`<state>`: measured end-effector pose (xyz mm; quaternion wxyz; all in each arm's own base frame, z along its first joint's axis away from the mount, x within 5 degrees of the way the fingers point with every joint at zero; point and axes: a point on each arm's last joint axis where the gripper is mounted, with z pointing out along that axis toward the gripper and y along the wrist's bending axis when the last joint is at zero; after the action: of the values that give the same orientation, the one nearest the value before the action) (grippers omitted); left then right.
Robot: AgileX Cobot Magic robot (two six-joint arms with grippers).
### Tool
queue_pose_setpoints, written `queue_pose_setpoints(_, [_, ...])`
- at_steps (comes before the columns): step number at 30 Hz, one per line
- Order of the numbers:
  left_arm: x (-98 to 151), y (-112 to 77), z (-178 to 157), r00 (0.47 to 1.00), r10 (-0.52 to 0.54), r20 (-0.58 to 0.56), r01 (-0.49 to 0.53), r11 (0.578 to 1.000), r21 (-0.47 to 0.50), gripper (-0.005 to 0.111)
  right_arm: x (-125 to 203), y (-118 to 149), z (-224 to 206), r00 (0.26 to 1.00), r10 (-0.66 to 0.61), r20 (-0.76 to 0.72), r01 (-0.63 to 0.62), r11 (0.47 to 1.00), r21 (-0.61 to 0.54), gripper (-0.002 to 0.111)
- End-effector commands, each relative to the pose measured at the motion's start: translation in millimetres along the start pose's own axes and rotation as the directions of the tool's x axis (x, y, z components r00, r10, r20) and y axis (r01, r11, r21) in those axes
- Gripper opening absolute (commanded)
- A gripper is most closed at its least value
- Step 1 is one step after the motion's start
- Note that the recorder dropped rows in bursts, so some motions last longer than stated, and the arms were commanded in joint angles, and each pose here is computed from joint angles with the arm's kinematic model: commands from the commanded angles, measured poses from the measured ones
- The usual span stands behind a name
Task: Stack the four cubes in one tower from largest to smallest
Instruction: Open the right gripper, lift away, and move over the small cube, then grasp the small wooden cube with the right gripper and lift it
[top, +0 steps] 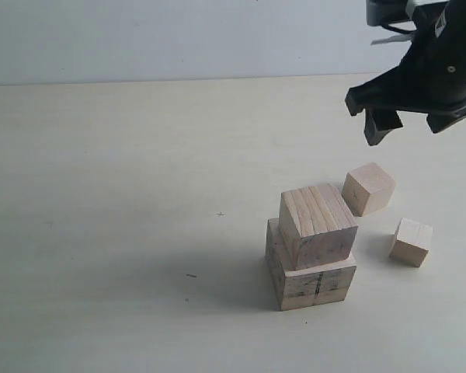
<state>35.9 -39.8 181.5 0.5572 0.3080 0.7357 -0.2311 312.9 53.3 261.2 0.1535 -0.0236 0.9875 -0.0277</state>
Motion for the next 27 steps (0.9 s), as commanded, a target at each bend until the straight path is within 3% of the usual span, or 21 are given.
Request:
queue_pose_setpoints(1, [0, 0.2, 0, 1.0, 0.003, 0.009, -0.003, 1.0, -0.003, 0.0, -13, -11, 51, 0.999, -0.02, -0.031, 0.021, 1.0, 0.015, 0.072])
queue_pose_setpoints(8, [0, 0.2, 0, 1.0, 0.003, 0.009, -0.003, 1.0, -0.003, 0.0, -31, -3, 100, 0.996, -0.076, -0.038, 0.076, 0.997, -0.003, 0.072])
queue_pose_setpoints(27, [0, 0.2, 0, 1.0, 0.003, 0.009, -0.003, 1.0, -0.003, 0.0, -25, 0, 121, 0.985, -0.093, -0.148, 0.09, 0.996, -0.028, 0.072])
